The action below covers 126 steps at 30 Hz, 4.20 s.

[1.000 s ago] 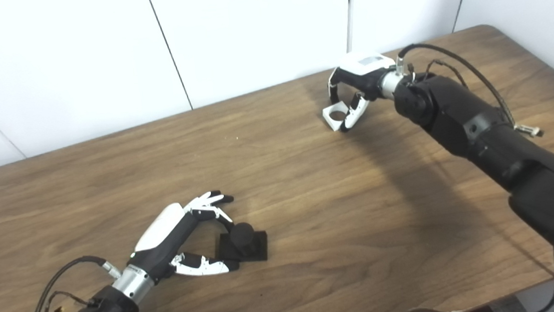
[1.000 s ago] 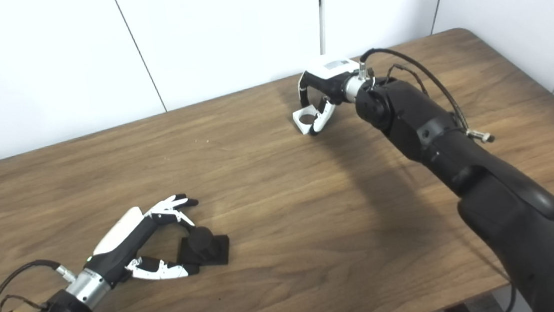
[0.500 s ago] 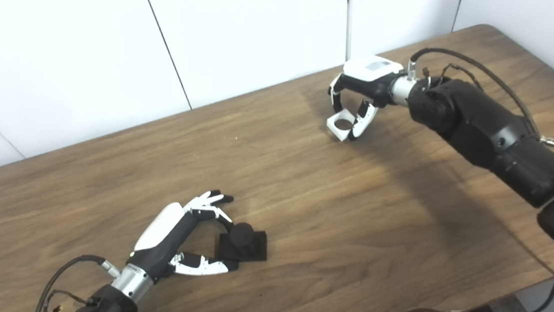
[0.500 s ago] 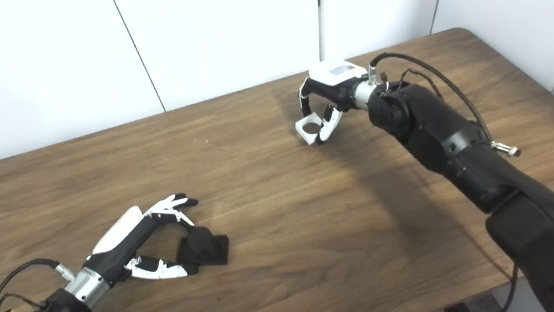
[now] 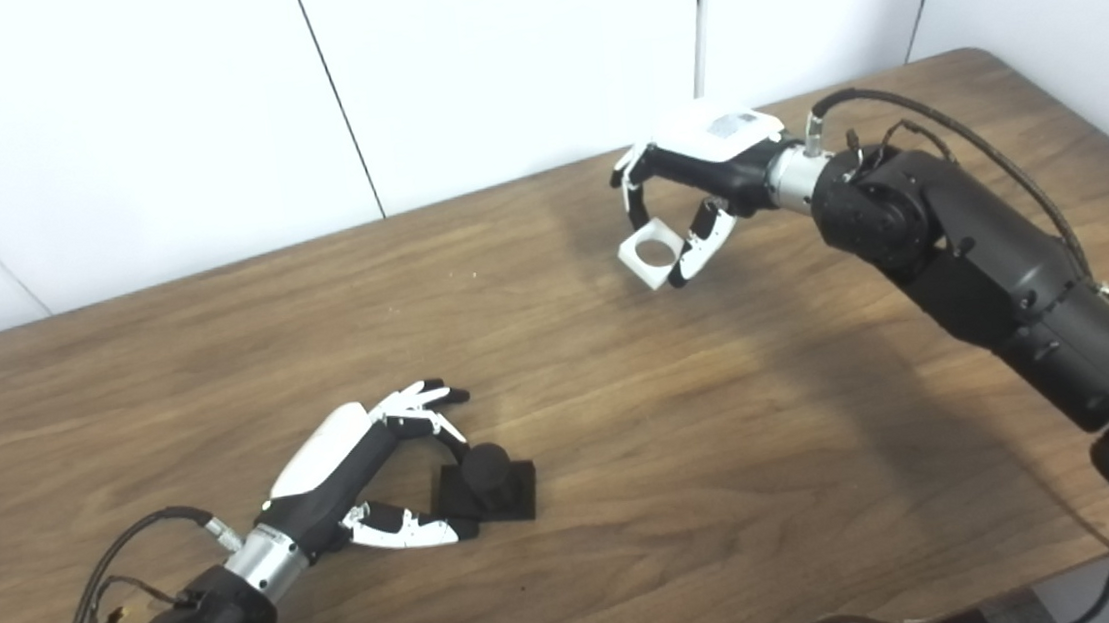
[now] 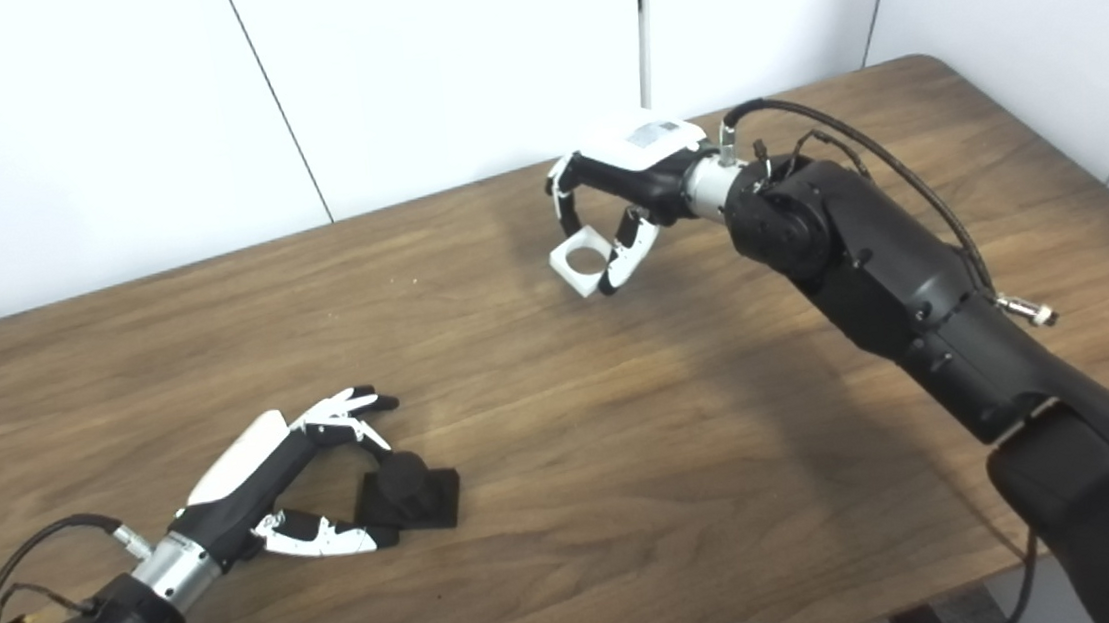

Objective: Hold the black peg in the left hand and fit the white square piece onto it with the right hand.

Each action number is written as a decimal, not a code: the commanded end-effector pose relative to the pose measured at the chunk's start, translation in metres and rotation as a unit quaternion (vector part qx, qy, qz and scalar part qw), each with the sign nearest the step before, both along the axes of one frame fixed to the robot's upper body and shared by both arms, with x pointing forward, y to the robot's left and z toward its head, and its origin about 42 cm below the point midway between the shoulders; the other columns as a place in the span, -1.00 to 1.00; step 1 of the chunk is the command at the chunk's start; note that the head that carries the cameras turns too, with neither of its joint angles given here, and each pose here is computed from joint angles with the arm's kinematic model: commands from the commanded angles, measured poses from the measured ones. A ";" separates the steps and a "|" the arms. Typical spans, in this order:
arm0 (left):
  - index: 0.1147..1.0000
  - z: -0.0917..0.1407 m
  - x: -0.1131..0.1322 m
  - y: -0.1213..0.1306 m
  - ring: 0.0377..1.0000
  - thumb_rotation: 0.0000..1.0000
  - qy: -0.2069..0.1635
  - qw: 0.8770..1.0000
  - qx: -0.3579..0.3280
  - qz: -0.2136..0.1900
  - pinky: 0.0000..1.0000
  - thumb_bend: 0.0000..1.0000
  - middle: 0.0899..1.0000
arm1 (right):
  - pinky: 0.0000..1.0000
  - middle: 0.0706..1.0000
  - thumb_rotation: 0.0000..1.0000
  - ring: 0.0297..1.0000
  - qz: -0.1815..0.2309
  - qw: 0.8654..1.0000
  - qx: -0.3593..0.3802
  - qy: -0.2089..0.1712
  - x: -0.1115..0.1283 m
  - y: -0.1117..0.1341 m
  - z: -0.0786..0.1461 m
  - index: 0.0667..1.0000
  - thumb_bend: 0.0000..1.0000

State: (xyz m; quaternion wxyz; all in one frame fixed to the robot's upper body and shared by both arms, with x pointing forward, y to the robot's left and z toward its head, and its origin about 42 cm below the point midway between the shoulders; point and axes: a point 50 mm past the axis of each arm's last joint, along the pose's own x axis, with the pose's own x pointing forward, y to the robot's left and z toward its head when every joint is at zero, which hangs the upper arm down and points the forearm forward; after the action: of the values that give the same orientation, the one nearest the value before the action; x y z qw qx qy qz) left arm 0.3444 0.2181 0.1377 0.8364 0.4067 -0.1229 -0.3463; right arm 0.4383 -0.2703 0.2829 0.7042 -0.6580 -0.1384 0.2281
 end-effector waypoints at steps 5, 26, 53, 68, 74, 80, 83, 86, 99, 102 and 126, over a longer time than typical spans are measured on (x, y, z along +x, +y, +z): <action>-0.15 -0.023 -0.007 0.002 0.95 -0.83 0.046 0.996 0.075 -0.004 0.93 0.03 0.78 | 0.59 0.60 -0.71 0.72 0.060 0.997 0.019 -0.038 -0.014 0.017 0.042 -0.11 0.01; -0.15 -0.023 0.000 -0.029 0.98 -0.82 0.048 0.996 0.074 -0.003 0.97 0.03 0.79 | 0.58 0.53 -0.71 0.67 0.211 0.977 0.032 -0.023 -0.062 0.069 0.058 -0.11 0.02; -0.15 -0.024 0.003 -0.042 0.99 -0.82 0.049 0.996 0.068 0.002 0.97 0.03 0.79 | 0.62 0.55 -0.71 0.67 0.252 0.967 0.021 0.033 -0.055 0.104 0.030 -0.11 0.02; -0.15 -0.025 0.001 -0.045 0.97 -0.82 0.045 0.997 0.062 0.000 0.97 0.03 0.78 | 0.57 0.55 -0.71 0.67 0.243 0.968 0.031 0.054 -0.043 0.113 0.011 -0.11 0.02; -0.15 -0.024 0.001 -0.049 0.98 -0.82 0.050 0.997 0.059 0.001 0.97 0.03 0.79 | 0.54 0.54 -0.72 0.66 0.244 0.968 0.033 0.057 -0.041 0.114 0.005 -0.11 0.02; -0.15 -0.023 0.002 -0.053 0.98 -0.82 0.049 0.997 0.060 -0.002 0.98 0.03 0.79 | 0.58 0.55 -0.72 0.67 0.247 0.967 0.032 0.061 -0.042 0.118 0.005 -0.11 0.02; -0.15 -0.024 0.002 -0.053 0.98 -0.82 0.049 0.997 0.060 -0.003 0.98 0.03 0.79 | 0.58 0.55 -0.71 0.67 0.254 0.965 0.030 0.059 -0.044 0.121 0.007 -0.11 0.02; -0.15 -0.024 0.003 -0.053 0.98 -0.82 0.050 0.997 0.060 -0.003 0.98 0.03 0.79 | 0.58 0.54 -0.72 0.65 0.260 0.963 0.026 0.059 -0.046 0.124 0.007 -0.11 0.02; -0.15 -0.025 0.004 -0.053 0.98 -0.82 0.053 0.996 0.065 -0.001 1.00 0.03 0.79 | 0.64 0.55 -0.71 0.67 0.277 0.960 0.013 0.046 -0.054 0.125 0.021 -0.11 0.02; -0.15 -0.025 0.004 -0.054 0.98 -0.83 0.054 0.996 0.064 -0.001 0.99 0.03 0.79 | 0.65 0.53 -0.71 0.67 0.286 0.958 0.008 0.039 -0.058 0.124 0.029 -0.11 0.02; -0.15 -0.023 0.006 -0.051 0.98 -0.82 0.051 0.997 0.066 0.000 0.99 0.03 0.79 | 0.60 0.51 -0.72 0.65 0.296 0.954 -0.013 0.039 -0.059 0.117 0.030 -0.12 0.02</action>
State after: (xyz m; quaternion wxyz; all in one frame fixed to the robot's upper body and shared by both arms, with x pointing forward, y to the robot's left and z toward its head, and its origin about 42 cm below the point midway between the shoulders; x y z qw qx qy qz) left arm 0.3578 0.1634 0.1403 0.8373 0.4055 -0.1118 -0.3492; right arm 0.3736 -0.1511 0.2940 0.6072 -0.5806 -0.2667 0.4723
